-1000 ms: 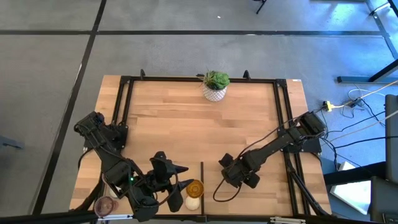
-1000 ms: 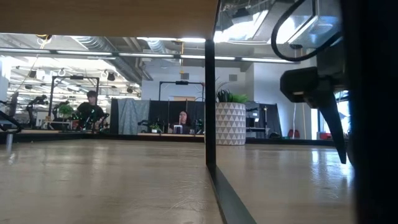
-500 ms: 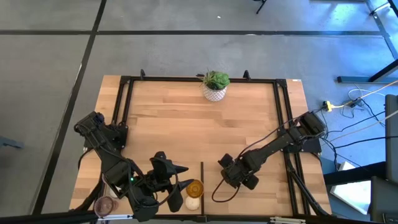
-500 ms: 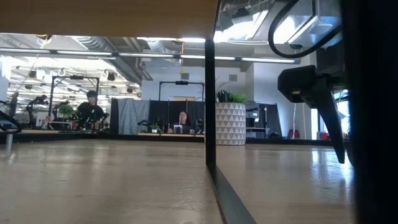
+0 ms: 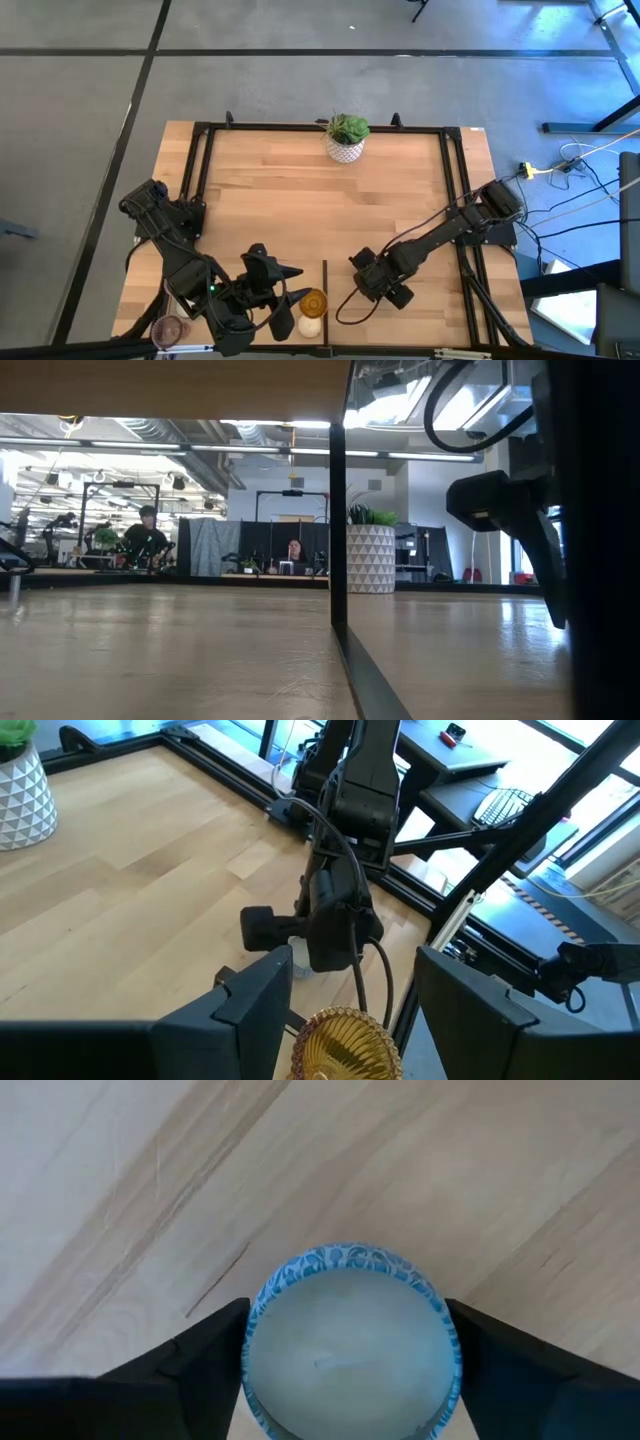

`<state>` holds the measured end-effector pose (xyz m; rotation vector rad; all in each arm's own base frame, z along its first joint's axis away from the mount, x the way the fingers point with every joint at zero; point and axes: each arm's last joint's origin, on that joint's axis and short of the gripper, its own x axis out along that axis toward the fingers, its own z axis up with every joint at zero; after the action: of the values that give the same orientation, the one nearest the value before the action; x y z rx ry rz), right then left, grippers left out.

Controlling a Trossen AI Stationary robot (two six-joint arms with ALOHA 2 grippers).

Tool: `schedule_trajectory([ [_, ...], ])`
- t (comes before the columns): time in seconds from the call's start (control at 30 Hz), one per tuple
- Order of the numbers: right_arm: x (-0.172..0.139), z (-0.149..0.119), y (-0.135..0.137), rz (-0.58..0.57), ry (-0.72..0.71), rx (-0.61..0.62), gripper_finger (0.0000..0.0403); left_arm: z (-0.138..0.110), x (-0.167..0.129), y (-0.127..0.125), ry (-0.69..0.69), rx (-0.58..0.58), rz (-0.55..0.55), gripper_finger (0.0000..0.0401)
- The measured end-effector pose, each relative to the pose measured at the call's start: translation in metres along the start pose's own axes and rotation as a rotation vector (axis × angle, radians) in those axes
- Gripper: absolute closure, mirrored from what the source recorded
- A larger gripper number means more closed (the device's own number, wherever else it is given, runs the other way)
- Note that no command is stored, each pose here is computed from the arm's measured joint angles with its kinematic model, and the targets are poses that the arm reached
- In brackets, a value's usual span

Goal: Pick & Place candle stick holders
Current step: Put the blue scented candle on the shelf

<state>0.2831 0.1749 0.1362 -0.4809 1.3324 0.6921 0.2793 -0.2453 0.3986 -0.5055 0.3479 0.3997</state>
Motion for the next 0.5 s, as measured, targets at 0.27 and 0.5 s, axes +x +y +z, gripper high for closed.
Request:
schedule_trajectory([
  [0.27,-0.004,-0.003,0.001,-0.02,0.016,0.128,0.0109,0.0,0.0,0.0,0.001,-0.002,0.0,0.0194],
  [0.5,-0.015,-0.006,0.001,-0.049,0.086,0.214,0.0109,0.0,0.0,0.0,-0.003,0.005,0.002,0.0194],
])
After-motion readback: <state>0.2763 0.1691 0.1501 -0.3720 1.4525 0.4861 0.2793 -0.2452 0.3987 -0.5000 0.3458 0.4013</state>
